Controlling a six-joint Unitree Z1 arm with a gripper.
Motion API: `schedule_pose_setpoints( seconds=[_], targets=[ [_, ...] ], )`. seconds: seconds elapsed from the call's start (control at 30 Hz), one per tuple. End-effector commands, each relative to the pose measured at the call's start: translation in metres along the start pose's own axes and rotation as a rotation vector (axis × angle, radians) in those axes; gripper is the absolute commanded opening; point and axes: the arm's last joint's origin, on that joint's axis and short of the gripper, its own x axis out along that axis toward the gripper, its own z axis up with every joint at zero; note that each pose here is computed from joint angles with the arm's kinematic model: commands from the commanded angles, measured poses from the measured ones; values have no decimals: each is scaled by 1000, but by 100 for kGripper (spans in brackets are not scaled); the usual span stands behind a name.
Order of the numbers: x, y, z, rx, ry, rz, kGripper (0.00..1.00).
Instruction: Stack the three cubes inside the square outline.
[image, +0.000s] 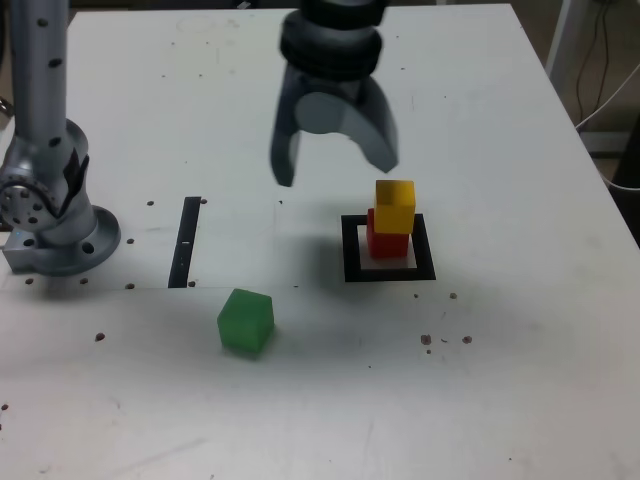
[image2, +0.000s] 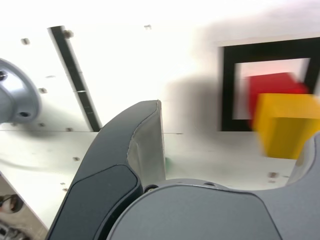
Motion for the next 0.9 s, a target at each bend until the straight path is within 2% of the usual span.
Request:
schedule_pose_setpoints(
  seconds=[0.0,0.5,0.87],
  targets=[
    [0,-1,-8,0,-8,-2,99],
    [17,-28,-40,62,-5,-10,99],
    [32,-56,-57,115,15,-24,99]
  ],
)
